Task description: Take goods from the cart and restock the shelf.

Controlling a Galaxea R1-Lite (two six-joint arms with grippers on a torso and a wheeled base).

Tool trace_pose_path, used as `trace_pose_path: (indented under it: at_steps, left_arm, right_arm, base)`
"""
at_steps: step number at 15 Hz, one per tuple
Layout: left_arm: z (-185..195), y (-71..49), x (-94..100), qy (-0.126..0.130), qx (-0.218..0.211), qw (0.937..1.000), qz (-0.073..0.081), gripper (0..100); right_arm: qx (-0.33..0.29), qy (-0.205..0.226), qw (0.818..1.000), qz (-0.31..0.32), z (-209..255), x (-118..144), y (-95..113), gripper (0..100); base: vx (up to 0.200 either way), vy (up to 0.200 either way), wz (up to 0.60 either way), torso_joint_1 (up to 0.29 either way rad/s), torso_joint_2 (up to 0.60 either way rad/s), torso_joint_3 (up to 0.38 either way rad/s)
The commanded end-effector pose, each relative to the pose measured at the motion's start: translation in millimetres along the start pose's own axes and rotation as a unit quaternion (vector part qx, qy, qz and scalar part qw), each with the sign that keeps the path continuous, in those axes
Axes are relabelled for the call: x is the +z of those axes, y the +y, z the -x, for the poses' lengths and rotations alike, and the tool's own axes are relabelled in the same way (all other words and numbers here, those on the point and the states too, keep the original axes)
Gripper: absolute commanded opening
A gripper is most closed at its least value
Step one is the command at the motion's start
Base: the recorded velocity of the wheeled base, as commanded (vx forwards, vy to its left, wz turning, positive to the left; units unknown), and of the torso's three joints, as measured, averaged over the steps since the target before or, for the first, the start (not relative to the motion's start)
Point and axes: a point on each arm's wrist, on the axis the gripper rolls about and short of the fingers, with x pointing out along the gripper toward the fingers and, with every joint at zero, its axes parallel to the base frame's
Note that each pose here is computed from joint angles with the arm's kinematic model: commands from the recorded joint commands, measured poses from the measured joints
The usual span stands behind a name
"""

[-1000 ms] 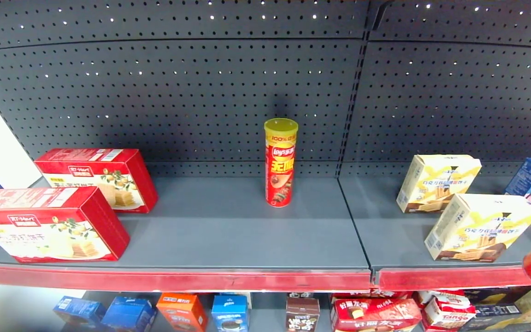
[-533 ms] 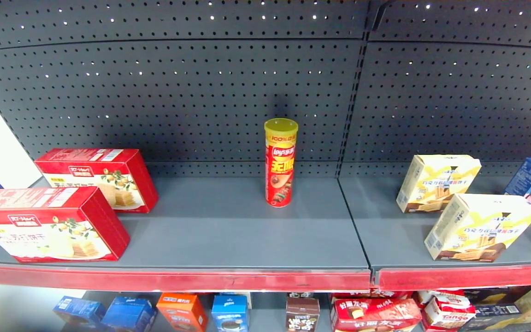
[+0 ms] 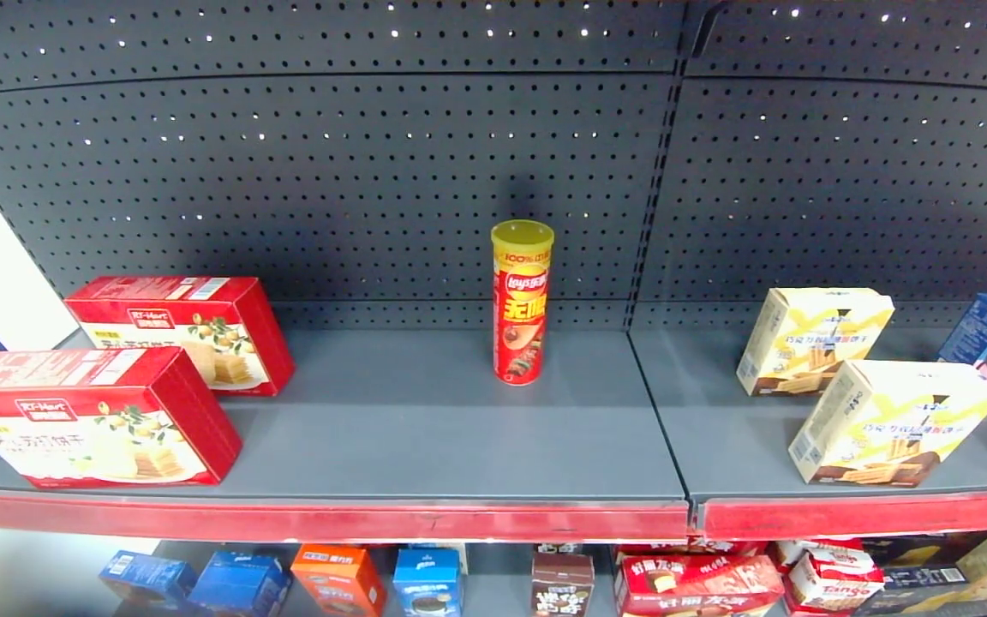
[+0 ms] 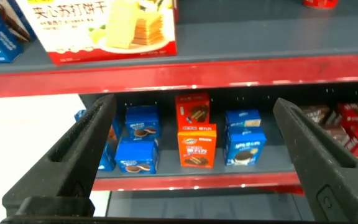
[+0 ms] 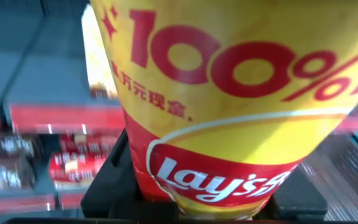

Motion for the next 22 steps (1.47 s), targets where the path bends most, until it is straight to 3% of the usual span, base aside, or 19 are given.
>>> trace_pose_path:
  at_steps: [1,3,4,6,8,9,11,12,13,15,16,18,22]
  left_arm:
    - [-3.1,0.2,6.4,0.018,-0.007,0.9998,0.000,100]
    - [-10.4,1.8,67.5,0.007,-0.037,0.9993,0.004,100]
    - [-25.4,2.4,116.7,-0.003,-0.071,0.9973,0.018,100]
    - [-55.8,-0.4,151.6,0.010,-0.121,0.9924,0.021,100]
    - [-91.3,-4.7,160.4,0.036,-0.132,0.9904,0.016,100]
    - [-105.5,-9.4,167.9,0.037,-0.148,0.9883,0.012,100]
    - [-128.1,-14.6,182.9,0.044,-0.139,0.9892,0.008,100]
    - [-144.6,-17.0,185.7,0.056,-0.132,0.9896,-0.004,100]
    - [-154.8,-18.9,183.0,0.068,-0.134,0.9881,-0.031,100]
    - [-161.1,-24.3,171.7,0.091,-0.154,0.9825,-0.053,100]
    - [-167.9,-27.5,168.8,0.098,-0.171,0.9790,-0.053,100]
    - [-195.3,-34.8,171.7,0.083,-0.204,0.9742,-0.046,100]
    - [-262.8,-53.3,175.1,0.087,-0.216,0.9713,-0.047,100]
  right_arm:
    - [-0.050,-0.047,0.998,-0.008,35.4,5.5,-2.8,0]
    - [-0.073,-0.039,0.997,-0.007,51.9,11.8,-2.1,0]
    - [-0.080,-0.032,0.996,-0.006,62.8,14.2,-1.6,0]
    - [-0.100,-0.034,0.994,-0.006,73.3,19.9,0.6,0]
    - [-0.121,-0.042,0.992,-0.007,85.2,27.7,3.0,0]
    - [-0.123,-0.047,0.991,-0.010,92.0,30.1,3.1,0]
    - [-0.120,-0.036,0.992,-0.032,98.4,29.1,3.9,0]
    - [-0.117,-0.025,0.992,-0.050,101.7,27.5,4.4,0]
    - [-0.114,-0.014,0.992,-0.053,101.7,25.2,4.9,0]
    - [-0.111,-0.001,0.991,-0.071,96.7,20.5,5.5,0]
    - [-0.113,0.000,0.991,-0.071,96.2,19.8,6.0,0]
    - [-0.123,-0.007,0.990,-0.071,99.4,19.2,8.6,0]
    - [-0.146,0.011,0.987,-0.071,94.2,13.4,8.8,0]
  base:
    - [0.000,0.000,0.00,0.000,0.00,0.000]
    - [0.000,0.000,0.00,0.000,0.00,0.000]
    - [0.000,0.000,0.00,0.000,0.00,0.000]
    - [0.000,0.000,0.00,0.000,0.00,0.000]
    - [0.000,0.000,0.00,0.000,0.00,0.000]
    - [0.000,0.000,0.00,0.000,0.00,0.000]
    - [0.000,0.000,0.00,0.000,0.00,0.000]
    - [0.000,0.000,0.00,0.000,0.00,0.000]
    - [0.000,0.000,0.00,0.000,0.00,0.000]
    - [0.000,0.000,0.00,0.000,0.00,0.000]
    - [0.000,0.000,0.00,0.000,0.00,0.000]
    - [0.000,0.000,0.00,0.000,0.00,0.000]
    - [0.000,0.000,0.00,0.000,0.00,0.000]
